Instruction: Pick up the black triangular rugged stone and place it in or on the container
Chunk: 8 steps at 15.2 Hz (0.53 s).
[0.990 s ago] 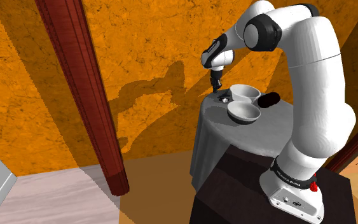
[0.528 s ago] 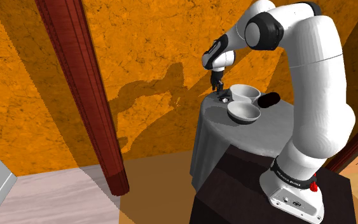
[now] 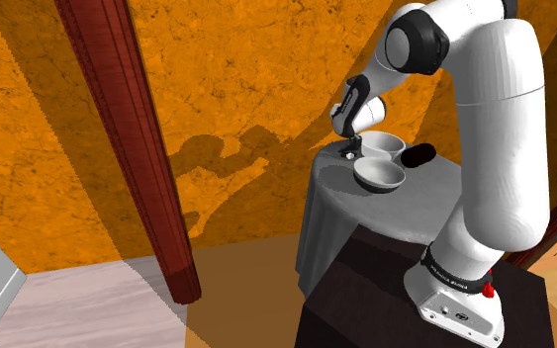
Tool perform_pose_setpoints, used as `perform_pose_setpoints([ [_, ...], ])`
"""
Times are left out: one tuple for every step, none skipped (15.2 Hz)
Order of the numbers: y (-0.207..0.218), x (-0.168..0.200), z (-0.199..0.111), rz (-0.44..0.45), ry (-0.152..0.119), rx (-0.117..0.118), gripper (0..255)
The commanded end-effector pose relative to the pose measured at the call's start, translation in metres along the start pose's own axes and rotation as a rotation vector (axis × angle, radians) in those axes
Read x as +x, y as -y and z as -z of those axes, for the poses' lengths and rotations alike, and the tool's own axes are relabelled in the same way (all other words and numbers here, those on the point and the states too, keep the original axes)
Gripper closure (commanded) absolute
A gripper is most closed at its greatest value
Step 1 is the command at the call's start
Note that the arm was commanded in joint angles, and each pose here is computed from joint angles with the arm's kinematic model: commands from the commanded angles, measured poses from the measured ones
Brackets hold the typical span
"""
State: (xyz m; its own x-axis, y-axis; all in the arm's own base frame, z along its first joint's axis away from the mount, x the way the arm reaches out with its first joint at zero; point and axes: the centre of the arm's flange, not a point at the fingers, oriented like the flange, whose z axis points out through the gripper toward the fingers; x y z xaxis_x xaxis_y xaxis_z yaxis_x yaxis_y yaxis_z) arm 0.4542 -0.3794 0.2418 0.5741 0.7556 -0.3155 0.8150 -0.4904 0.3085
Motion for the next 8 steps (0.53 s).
perform_pose_setpoints([
  [0.0, 0.0, -0.01, 0.0, 0.002, -0.006, 0],
  [0.0, 0.0, -0.015, 0.0, 0.002, -0.006, 0],
  [0.0, 0.0, -0.02, 0.0, 0.002, -0.006, 0],
  [0.0, 0.0, -0.023, 0.0, 0.002, -0.006, 0],
  [0.0, 0.0, -0.023, 0.0, 0.002, -0.006, 0],
  [0.0, 0.0, -0.023, 0.0, 0.002, -0.006, 0],
  [0.0, 0.0, -0.023, 0.0, 0.002, -0.006, 0],
  [0.0, 0.0, -0.023, 0.0, 0.002, -0.006, 0],
])
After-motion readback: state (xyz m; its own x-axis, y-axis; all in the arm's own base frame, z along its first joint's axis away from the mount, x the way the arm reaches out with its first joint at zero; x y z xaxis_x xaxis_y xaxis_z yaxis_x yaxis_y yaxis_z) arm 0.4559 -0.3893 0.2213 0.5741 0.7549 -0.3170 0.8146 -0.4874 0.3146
